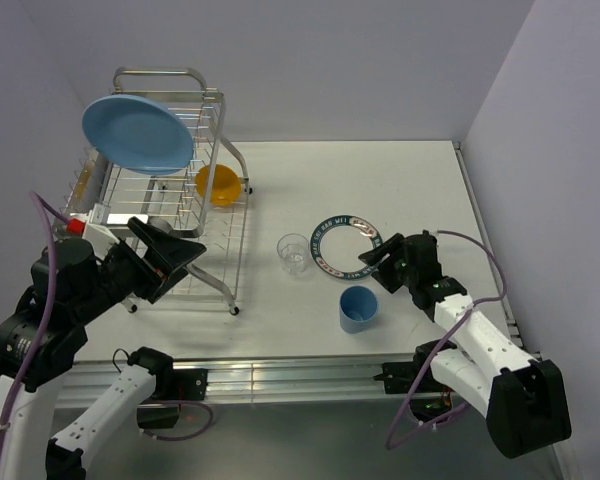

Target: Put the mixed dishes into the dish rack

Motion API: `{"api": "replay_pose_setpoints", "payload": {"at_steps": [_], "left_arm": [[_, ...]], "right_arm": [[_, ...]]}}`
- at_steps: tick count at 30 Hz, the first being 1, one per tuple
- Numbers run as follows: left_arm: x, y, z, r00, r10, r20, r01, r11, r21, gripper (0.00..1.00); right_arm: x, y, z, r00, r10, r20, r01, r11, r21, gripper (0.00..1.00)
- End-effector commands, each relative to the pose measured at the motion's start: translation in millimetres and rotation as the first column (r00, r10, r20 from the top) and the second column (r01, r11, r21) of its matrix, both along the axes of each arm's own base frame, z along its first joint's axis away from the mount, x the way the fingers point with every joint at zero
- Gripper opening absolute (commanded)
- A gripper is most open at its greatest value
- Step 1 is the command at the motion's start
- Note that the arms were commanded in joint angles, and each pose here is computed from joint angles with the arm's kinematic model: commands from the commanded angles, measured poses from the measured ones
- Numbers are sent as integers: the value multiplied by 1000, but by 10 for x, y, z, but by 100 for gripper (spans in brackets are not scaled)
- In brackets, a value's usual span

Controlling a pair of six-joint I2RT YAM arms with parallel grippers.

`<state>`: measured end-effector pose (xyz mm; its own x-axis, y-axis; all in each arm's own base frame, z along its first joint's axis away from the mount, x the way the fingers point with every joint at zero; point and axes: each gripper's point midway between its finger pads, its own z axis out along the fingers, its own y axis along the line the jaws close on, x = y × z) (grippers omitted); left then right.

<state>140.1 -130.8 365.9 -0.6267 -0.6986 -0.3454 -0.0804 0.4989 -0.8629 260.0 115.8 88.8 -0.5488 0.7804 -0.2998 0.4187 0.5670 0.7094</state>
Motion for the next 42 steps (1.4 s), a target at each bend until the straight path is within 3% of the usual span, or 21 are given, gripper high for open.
{"api": "replay_pose_setpoints", "payload": {"at_steps": [1, 15, 20, 25, 28, 29, 32, 37, 42], "left_arm": [[-41, -83, 32, 996, -71, 52, 72, 997, -1, 99], [-129, 197, -161, 993, 36, 117, -43, 997, 62, 99], [-230, 181, -25, 983, 32, 181, -30, 999, -13, 99], [-380, 271, 208, 963, 50, 265, -42, 998, -36, 99], [-468, 336, 222, 957, 67, 284, -58, 997, -41, 99], [-495, 349, 214, 956, 70, 286, -60, 997, -45, 99], [-573, 404, 182, 950, 90, 298, -75, 995, -60, 99], [-663, 523, 63, 940, 127, 317, -118, 992, -47, 99], [-781, 638, 23, 919, 165, 358, -154, 986, -60, 99]], "right_arm": [[191, -11, 116, 994, -83, 78, 78, 995, 63, 70], [277, -200, -647, 977, -198, 81, 198, 980, 15, 71], [432, -64, -875, 989, -147, 25, 147, 989, 11, 70], [489, 114, -917, 991, -130, 23, 126, 984, 122, 55], [464, 127, -1014, 990, -139, -1, 138, 983, 122, 37], [450, 137, -1047, 991, -135, -6, 134, 984, 121, 23], [436, 121, -1066, 990, -139, 4, 137, 984, 113, 0], [479, 90, -960, 993, -111, 44, 109, 993, 55, 0], [680, -67, -460, 982, -108, 157, 122, 989, -79, 0]]}}
